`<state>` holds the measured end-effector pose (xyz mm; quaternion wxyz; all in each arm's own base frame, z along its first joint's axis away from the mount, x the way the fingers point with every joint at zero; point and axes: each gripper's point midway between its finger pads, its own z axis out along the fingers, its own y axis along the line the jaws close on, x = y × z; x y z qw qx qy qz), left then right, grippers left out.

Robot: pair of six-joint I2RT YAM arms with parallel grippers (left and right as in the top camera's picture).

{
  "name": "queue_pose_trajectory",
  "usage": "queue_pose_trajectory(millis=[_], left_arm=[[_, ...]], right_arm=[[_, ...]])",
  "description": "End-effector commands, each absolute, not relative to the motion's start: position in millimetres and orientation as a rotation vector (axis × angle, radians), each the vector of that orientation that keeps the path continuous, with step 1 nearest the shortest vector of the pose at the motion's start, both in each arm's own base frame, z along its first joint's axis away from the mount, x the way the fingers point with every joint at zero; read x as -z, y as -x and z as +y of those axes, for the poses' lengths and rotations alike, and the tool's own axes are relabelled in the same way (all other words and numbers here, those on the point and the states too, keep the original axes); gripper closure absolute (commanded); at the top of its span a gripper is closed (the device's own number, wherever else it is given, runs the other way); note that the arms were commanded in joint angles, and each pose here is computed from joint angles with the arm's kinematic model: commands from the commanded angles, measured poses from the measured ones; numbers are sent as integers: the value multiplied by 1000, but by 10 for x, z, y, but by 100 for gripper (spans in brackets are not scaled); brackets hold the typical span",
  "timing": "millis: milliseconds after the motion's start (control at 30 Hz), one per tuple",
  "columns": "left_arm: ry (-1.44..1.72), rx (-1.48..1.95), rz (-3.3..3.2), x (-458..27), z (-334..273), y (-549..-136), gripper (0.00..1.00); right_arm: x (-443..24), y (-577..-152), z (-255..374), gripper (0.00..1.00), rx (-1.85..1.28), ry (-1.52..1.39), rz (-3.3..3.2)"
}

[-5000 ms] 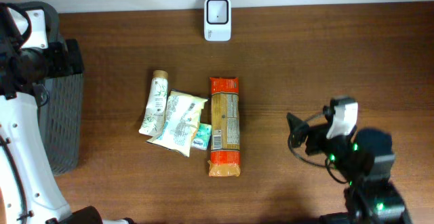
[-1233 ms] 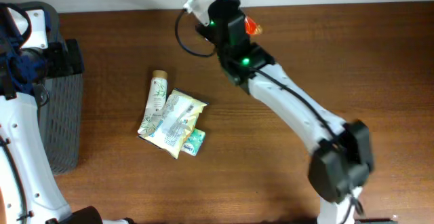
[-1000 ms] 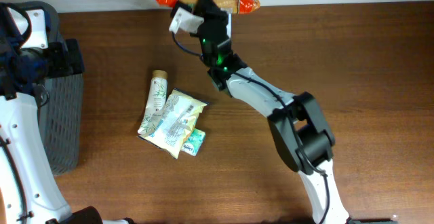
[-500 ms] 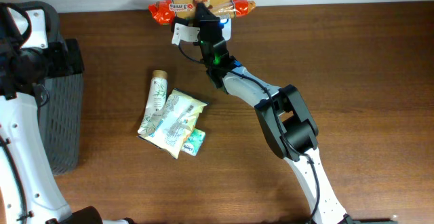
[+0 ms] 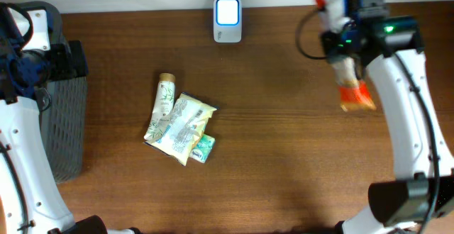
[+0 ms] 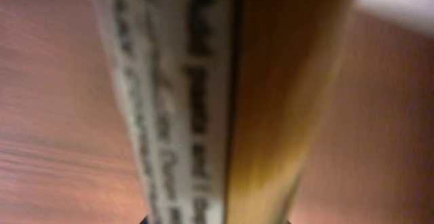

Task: Scan the item barcode
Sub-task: 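Place the pasta pack on the right side of the table, then grasp the green tissue pack with the right gripper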

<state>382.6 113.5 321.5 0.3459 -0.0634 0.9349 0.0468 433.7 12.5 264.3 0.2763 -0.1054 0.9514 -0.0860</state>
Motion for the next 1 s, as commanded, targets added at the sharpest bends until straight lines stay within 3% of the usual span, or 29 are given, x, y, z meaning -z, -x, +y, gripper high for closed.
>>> queue_pose_trajectory(millis=[0,133,200,233,267,300,367,433,500,567,733,900,967], left_arm=[[146,-122,2408,-3290,1127,-3816,1],[146,-122,2408,-3290,1128,-3816,1],[146,-122,2408,-3290,1127,-3816,1],[146,-122,2408,-3290,1127,-3816,1],[146,-122,2408,-3290,1127,-3816,1],[146,-122,2408,-3290,1127,-3816,1],[146,-122,2408,-3290,1127,-3816,1],[146,-122,2408,-3290,1128,-3816,1],[146,-122,2408,-3290,1127,-3816,1],[146,-122,2408,-3290,1127,-3816,1],[146,-122,2408,-3290,1127,-3816,1],[146,-122,2408,-3290,1127,-3816,1],[146,-122,2408,-3290,1127,-3816,1]], right_arm=[[-2324,-4124,-969,96,500,-262,2697],[-1808,-4200,-1410,96,1097,-325,2722],[-1317,-4266,-1405,96,1201,-242,2814],[-1120,-4278,-1364,81,1194,-213,2861],[-827,-4289,-1187,37,1072,-176,2955],[-706,-4324,-945,17,858,-174,3014],[-746,-4366,-634,1,582,-174,3061],[-956,-4385,-327,1,298,-177,3091],[-1317,-4391,367,1,-335,-166,3088],[-1430,-4318,886,1,-761,-41,3048],[-1094,-3878,1758,41,-785,251,3175],[-535,-3289,2718,66,-749,430,3248],[-308,-3115,2935,67,-743,425,3257]])
